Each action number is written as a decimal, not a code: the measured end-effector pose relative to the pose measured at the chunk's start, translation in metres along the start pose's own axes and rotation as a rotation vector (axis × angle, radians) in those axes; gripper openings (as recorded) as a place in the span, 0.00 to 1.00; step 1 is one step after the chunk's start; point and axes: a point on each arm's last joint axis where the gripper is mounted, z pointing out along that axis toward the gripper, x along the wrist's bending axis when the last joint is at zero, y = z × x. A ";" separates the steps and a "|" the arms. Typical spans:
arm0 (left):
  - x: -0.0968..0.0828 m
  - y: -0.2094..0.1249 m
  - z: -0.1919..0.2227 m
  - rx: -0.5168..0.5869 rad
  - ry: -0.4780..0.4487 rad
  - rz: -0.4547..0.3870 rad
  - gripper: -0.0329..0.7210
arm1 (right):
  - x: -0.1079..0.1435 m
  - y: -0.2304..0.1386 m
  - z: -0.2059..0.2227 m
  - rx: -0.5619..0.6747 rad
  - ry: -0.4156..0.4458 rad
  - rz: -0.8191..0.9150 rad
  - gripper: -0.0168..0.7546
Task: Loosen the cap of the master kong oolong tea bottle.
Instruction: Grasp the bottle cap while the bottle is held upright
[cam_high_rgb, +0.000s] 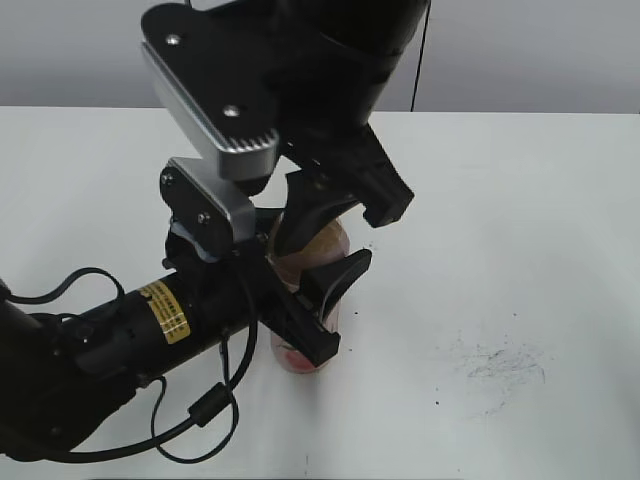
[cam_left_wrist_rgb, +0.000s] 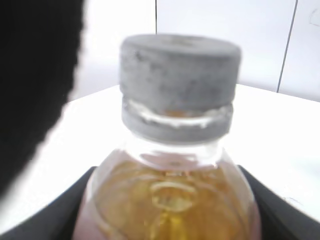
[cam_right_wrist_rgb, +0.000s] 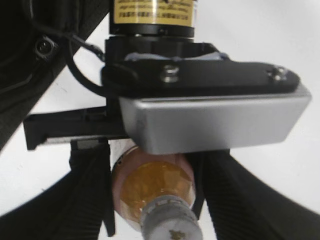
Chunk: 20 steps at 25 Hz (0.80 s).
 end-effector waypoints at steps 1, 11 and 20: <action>0.000 0.000 0.000 0.000 0.000 0.000 0.64 | 0.000 0.000 0.000 -0.001 0.000 0.089 0.59; -0.001 0.000 0.000 -0.001 -0.012 0.008 0.64 | 0.000 -0.004 0.000 0.037 -0.018 0.778 0.59; -0.002 0.000 0.000 -0.002 -0.019 0.011 0.64 | 0.000 -0.017 -0.003 0.160 -0.141 1.375 0.69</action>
